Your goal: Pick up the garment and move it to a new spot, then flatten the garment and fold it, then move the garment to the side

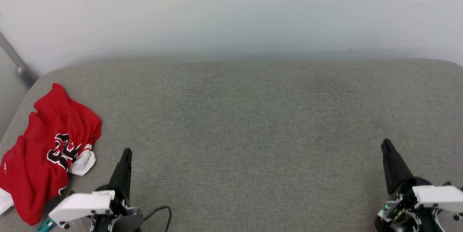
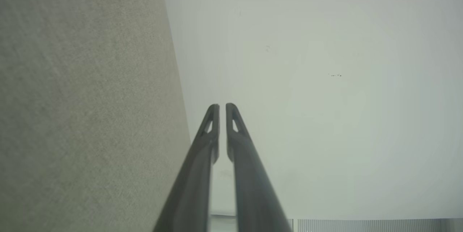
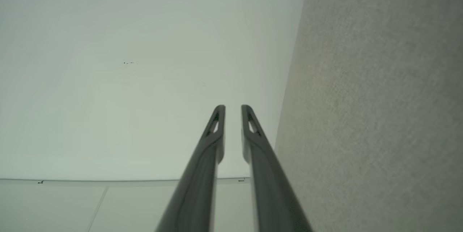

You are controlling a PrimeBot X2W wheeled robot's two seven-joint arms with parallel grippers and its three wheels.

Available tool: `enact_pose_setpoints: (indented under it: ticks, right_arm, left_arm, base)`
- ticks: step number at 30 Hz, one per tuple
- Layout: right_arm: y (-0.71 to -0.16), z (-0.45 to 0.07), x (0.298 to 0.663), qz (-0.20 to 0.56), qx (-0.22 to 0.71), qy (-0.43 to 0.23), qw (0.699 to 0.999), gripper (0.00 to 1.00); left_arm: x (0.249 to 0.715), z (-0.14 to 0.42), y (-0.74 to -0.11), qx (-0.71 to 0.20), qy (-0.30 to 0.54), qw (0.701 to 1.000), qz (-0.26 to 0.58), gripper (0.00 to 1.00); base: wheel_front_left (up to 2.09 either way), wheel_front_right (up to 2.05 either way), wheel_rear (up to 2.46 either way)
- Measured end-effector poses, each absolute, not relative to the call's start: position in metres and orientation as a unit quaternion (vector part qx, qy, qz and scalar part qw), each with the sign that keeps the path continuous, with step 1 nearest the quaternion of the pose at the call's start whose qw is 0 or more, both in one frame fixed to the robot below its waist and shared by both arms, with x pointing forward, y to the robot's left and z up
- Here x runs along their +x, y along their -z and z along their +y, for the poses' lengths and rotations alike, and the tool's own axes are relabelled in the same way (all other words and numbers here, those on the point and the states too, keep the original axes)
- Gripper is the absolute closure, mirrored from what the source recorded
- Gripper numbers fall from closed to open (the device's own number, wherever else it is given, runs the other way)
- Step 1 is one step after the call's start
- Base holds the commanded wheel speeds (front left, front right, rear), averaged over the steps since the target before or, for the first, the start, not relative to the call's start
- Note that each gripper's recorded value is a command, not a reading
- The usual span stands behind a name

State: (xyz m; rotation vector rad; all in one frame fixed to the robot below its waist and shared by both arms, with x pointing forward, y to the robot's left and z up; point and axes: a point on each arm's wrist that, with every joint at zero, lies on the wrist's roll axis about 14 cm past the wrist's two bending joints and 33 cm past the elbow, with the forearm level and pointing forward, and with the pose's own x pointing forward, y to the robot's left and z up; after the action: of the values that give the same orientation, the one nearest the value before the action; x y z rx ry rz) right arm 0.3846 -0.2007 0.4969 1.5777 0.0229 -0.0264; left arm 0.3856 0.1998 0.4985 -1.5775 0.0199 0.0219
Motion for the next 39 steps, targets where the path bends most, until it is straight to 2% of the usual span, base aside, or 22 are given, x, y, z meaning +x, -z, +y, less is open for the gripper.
enact_pose_setpoints:
  ticks: [6,13,24,39]
  right_arm:
    - [-0.486,-0.201,0.378,0.017,0.709,0.027,0.704,0.0]
    - [-0.495,-0.199,0.38,0.005,0.689,0.021,0.724,0.0]
    - [-0.509,-0.2,0.382,-0.008,0.59,0.009,0.807,0.0]
    - [-0.515,-0.197,0.383,-0.013,0.431,-0.001,0.902,0.0]
  left_arm:
    - [0.38,0.195,-0.487,-0.709,-0.022,0.704,0.021,0.0]
    - [0.383,0.187,-0.498,-0.69,-0.007,0.723,0.013,0.0]
    - [0.387,0.175,-0.513,-0.625,0.016,0.78,0.002,0.0]
    - [0.39,0.16,-0.52,-0.488,0.04,0.872,-0.003,0.0]
  base:
    - [0.0,0.0,0.0]
    - [0.0,0.0,0.0]
    - [0.0,0.0,0.0]
    - [0.0,0.0,0.0]
